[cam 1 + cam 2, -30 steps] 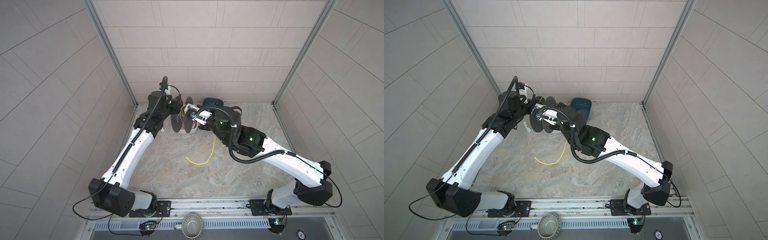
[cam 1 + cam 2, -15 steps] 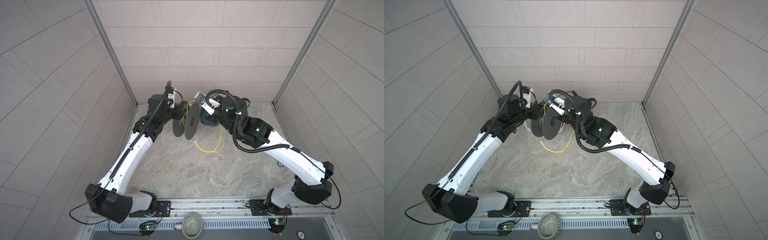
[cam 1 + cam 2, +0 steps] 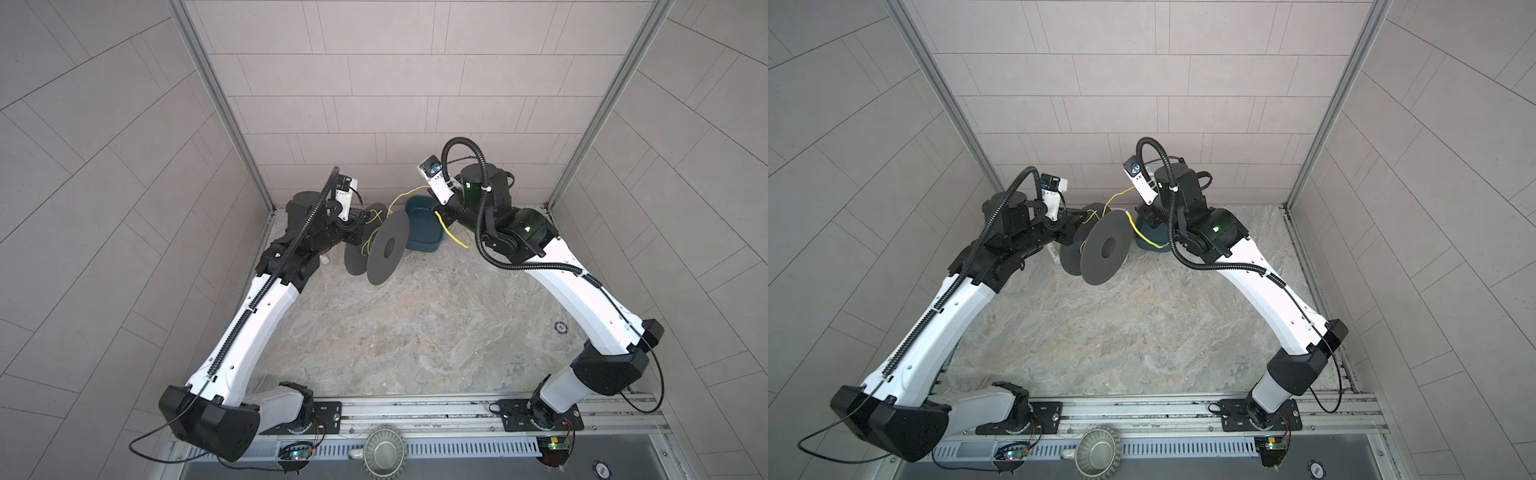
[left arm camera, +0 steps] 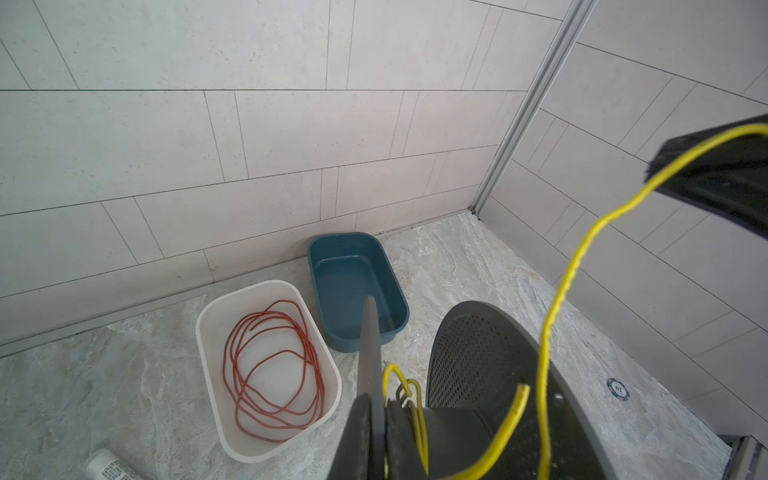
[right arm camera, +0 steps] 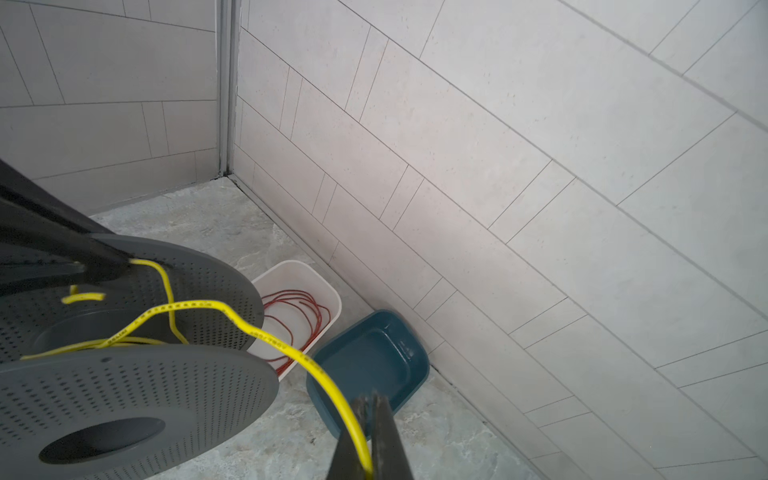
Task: Wrap the cables
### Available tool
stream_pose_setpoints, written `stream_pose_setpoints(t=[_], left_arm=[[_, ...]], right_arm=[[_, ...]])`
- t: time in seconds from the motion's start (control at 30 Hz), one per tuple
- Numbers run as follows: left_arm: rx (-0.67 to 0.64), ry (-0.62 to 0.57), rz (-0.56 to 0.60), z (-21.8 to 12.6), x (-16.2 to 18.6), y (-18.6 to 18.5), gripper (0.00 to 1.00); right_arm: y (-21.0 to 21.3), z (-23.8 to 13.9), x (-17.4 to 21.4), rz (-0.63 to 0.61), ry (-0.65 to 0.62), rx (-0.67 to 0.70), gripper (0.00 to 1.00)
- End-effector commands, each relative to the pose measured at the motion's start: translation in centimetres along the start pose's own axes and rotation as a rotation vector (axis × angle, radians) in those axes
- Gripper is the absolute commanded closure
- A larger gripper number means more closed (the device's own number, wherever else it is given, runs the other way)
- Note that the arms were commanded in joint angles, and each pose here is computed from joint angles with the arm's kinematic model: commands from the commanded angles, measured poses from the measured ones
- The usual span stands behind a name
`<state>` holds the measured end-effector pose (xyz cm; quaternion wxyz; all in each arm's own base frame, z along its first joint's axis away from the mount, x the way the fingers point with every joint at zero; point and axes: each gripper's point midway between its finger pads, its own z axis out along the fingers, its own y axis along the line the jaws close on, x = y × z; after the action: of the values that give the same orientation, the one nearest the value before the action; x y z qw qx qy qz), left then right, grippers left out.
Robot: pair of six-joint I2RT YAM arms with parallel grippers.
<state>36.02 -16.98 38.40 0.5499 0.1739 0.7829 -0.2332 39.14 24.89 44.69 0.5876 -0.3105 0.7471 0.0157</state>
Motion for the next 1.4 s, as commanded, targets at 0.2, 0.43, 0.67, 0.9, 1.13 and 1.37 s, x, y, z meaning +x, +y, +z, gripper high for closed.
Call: stream_pose_setpoints(t=[0.2,0.43,0.67,0.9,1.13,1.37], left_arm=[[0.099,-0.129,0.002,-2.1,-3.6,-2.4,1.00],[0.105,-0.185,-0.086,-2.8,-5.6,-1.8,1.00],[0.138,-0.259,-0.228,-3.5,-7.9,-0.9,1.00],[0.075,-0.308,-0.331,-4.1,-9.1,0.9,1.00],[0.000,-0.348,-0.444,-4.3,-9.7,3.1,1.00],[-0.058,-0.374,-0.478,-4.3,-10.0,4.3,1.00]], right_arm=[[-2.9,2.3,3.2,0.317,0.051,-0.112,1.00],[-2.9,4.1,6.9,0.349,0.116,-0.115,1.00],[-1.8,4.8,9.5,0.366,0.139,-0.130,1.00],[0.1,5.3,11.7,0.409,0.140,-0.181,1.00],[3.0,5.0,13.3,0.426,0.108,-0.252,1.00],[5.4,3.9,13.5,0.399,0.080,-0.293,1.00]])
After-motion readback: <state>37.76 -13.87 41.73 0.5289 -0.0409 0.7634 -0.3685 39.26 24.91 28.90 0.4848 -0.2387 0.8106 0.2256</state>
